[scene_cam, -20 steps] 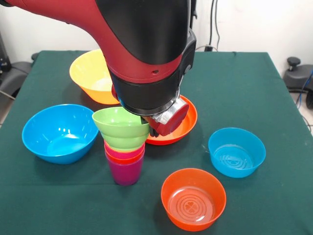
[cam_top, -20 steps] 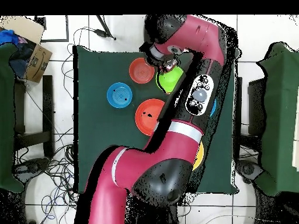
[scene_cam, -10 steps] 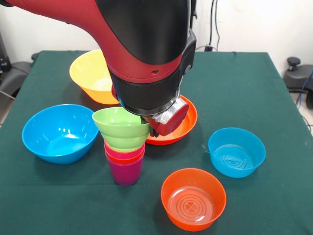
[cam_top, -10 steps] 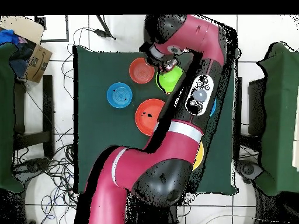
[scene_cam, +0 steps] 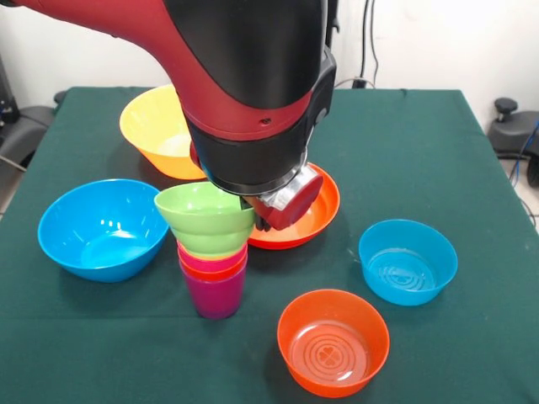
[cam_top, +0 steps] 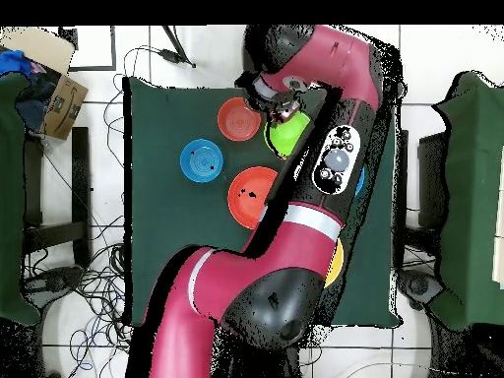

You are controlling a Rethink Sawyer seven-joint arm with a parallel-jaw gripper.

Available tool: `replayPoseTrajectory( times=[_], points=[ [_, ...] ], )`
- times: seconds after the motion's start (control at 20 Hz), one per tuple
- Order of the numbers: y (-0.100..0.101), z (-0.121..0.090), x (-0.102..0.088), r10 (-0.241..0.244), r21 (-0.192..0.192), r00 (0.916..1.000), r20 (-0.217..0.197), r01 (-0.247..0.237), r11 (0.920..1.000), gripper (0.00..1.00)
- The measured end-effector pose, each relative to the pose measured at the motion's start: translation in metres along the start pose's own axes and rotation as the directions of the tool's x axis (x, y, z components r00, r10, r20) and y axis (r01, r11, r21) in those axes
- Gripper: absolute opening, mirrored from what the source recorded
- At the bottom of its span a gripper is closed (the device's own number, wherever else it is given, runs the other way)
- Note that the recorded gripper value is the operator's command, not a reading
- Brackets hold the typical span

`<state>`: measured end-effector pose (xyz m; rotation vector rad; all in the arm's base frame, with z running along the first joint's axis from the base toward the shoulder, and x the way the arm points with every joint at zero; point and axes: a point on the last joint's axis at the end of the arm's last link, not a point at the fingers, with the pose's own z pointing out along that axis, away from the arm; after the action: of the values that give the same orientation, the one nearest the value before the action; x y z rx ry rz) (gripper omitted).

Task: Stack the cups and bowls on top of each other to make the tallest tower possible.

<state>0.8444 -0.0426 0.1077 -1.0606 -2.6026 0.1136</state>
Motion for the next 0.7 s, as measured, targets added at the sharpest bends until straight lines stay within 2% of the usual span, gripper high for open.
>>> replayPoseTrajectory(
  times=[0.7],
  points=[
    [0.0004,-0.0078,0.0079,-0.010,0.025,0.9993,-0.036,0.011,0.9996,0.00]
  ],
)
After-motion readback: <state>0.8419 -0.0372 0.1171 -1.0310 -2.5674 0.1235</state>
